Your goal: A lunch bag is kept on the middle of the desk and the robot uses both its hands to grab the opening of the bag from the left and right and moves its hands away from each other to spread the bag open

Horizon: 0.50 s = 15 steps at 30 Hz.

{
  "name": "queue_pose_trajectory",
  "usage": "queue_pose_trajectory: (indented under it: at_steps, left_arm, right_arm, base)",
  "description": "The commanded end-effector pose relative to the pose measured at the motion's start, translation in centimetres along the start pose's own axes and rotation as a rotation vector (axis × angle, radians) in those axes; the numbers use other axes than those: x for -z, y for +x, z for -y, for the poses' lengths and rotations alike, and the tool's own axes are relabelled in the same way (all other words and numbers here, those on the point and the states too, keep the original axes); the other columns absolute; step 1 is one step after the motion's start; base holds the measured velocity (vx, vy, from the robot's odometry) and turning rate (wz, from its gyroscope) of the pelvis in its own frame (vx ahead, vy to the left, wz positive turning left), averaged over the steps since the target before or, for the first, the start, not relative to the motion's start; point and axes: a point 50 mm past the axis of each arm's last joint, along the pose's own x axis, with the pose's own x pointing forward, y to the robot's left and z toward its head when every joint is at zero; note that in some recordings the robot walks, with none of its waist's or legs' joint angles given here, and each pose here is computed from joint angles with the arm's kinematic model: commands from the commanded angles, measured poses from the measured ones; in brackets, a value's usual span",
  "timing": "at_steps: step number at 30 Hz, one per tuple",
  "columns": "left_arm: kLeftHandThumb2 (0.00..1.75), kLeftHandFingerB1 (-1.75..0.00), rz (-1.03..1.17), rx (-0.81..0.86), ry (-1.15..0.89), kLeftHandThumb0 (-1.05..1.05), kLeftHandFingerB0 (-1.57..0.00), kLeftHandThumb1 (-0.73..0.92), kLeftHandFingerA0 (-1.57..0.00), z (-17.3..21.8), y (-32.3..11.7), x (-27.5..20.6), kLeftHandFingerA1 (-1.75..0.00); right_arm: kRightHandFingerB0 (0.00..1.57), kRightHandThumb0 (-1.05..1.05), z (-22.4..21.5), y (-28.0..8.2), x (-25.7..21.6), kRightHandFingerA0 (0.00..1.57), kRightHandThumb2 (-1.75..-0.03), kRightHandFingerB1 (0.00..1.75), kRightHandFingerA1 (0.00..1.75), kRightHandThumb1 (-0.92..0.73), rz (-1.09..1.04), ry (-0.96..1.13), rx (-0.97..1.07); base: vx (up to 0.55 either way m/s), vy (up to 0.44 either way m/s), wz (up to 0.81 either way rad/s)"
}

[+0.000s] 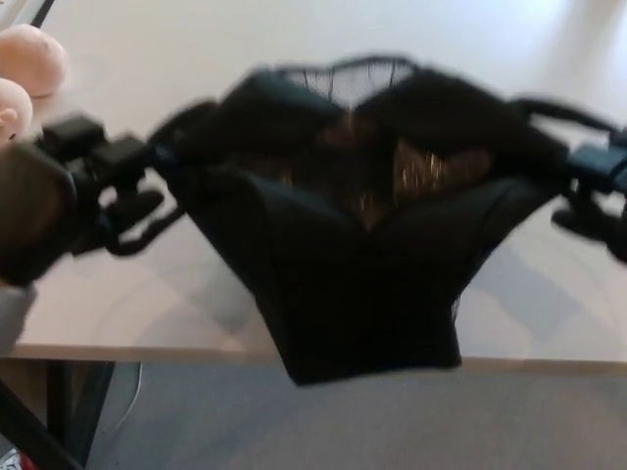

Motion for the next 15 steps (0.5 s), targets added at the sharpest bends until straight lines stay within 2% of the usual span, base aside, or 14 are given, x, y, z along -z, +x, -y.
queue_pose_trajectory:
  at_steps: [1,4,5,6,7,8,9,10,11,12,14,15]
  left_arm:
    - [0.6,-0.73,0.079,-0.267,0.037,-0.3,-0.68,0.7,-0.66,-5.4,4.8,0.1,-1.02]
    - [0.6,-0.69,0.148,-0.355,0.021,-0.3,-0.69,0.7,-0.65,-7.4,7.3,-0.6,-1.01]
    - [0.59,-0.65,0.182,-0.4,0.046,-0.29,-0.71,0.65,-0.6,-8.1,8.4,-1.3,-0.99]
    - [0.59,-0.55,0.201,-0.424,0.052,-0.29,-0.69,0.63,-0.61,-8.5,8.9,-1.8,-0.89]
    - [0.59,-0.55,0.21,-0.432,0.046,-0.29,-0.69,0.63,-0.61,-8.7,9.1,-2.1,-0.89]
    - [0.59,-0.44,0.215,-0.429,0.04,-0.34,-0.59,0.64,-0.5,-8.8,9.3,-2.3,-0.77]
    - [0.59,-0.4,0.223,-0.423,0.026,-0.4,-0.53,0.63,-0.46,-9.0,9.7,-2.7,-0.65]
    - [0.59,-0.35,0.225,-0.42,0.01,-0.47,-0.44,0.63,-0.37,-9.3,10.2,-2.9,-0.51]
    - [0.59,-0.35,0.223,-0.417,-0.002,-0.47,-0.44,0.63,-0.37,-9.4,10.4,-3.1,-0.51]
    - [0.61,-0.31,0.218,-0.412,-0.01,-0.53,-0.3,0.65,-0.31,-10.0,10.8,-3.4,-0.4]
    - [0.61,-0.3,0.21,-0.412,-0.007,-0.55,-0.3,0.66,-0.3,-10.4,11.1,-3.6,-0.4]
    - [0.61,-0.3,0.204,-0.414,-0.004,-0.54,-0.31,0.67,-0.3,-10.6,11.2,-3.5,-0.4]
  right_arm:
    - [0.84,-0.28,4.7,5.4,0.5,1.04,-0.55,0.51,0.59,-0.47,0.093,-0.02,0.217]
    - [0.81,-0.3,6.1,7.9,0.6,1.03,-0.56,0.49,0.68,-0.51,0.101,-0.006,0.262]
    - [0.7,-0.43,6.7,9.0,0.6,0.98,-0.57,0.46,0.65,-0.53,0.1,0.016,0.28]
    - [0.6,-0.57,7.0,9.7,0.5,0.93,-0.83,0.57,0.68,-0.48,0.098,0.042,0.29]
    - [0.6,-0.57,7.2,10.0,0.4,0.93,-0.83,0.57,0.68,-0.48,0.097,0.067,0.297]
    - [0.54,-0.61,7.4,10.3,0.4,0.78,-0.81,0.54,0.62,-0.47,0.1,0.073,0.298]
    - [0.5,-0.66,7.9,11.1,0.2,0.76,-0.63,0.44,0.53,-0.52,0.105,0.086,0.3]
    - [0.35,-0.69,8.3,11.9,0.0,0.61,-0.86,0.48,0.6,-0.49,0.11,0.097,0.307]
    - [0.35,-0.69,8.6,12.3,-0.1,0.61,-0.86,0.48,0.6,-0.49,0.111,0.107,0.312]
    - [0.16,-0.77,9.0,12.9,0.0,0.25,-0.88,0.4,0.46,-0.56,0.088,0.105,0.294]
    - [0.15,-0.78,9.3,13.3,0.2,0.21,-0.88,0.4,0.44,-0.57,0.06,0.132,0.294]
    - [0.1,-0.79,9.5,13.5,0.4,0.18,-0.91,0.39,0.44,-0.59,0.028,0.148,0.293]
  base:
    - [0.0,0.0,0.0]
    - [0.0,0.0,0.0]
    - [0.0,0.0,0.0]
    - [0.0,0.0,0.0]
    - [0.0,0.0,0.0]
    - [0.0,0.0,0.0]
    - [0.0,0.0,0.0]
    - [0.0,0.0,0.0]
    - [0.0,0.0,0.0]
    - [0.0,0.0,0.0]
    - [0.0,0.0,0.0]
    - [0.0,0.0,0.0]
